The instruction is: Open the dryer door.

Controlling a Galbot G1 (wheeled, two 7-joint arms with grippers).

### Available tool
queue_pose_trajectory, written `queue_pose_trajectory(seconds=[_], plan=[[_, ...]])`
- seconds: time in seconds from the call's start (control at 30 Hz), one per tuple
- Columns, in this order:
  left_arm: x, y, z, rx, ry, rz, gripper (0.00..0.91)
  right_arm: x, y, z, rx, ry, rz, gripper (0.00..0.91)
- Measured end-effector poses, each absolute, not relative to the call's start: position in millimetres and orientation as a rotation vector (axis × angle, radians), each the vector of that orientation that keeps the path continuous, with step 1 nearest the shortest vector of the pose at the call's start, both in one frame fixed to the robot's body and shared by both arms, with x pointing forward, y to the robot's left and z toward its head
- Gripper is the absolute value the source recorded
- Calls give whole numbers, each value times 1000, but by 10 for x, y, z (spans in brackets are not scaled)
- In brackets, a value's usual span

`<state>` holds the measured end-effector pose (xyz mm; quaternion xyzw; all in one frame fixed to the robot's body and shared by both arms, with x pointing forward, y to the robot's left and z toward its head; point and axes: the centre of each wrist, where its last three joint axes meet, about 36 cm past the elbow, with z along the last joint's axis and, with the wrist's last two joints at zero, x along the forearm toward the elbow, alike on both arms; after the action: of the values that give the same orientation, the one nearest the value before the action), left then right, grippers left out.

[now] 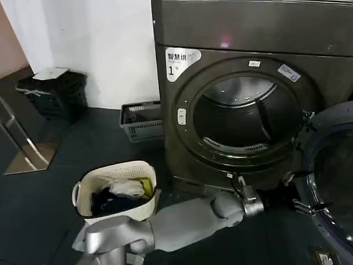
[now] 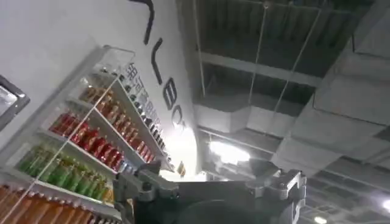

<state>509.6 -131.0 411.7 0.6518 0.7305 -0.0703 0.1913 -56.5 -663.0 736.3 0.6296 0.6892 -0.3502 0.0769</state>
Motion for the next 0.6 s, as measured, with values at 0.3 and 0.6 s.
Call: queue_pose_trajectory(seconds=[0.3, 0.6], plan=[[4854, -1443, 4426, 1831, 1869, -289, 907, -540, -6633, 7401, 1874, 2062, -1057, 907], [4962, -916, 4379, 1801, 1872, -240, 907, -476, -6612, 7374, 1854, 2071, -1056, 907]])
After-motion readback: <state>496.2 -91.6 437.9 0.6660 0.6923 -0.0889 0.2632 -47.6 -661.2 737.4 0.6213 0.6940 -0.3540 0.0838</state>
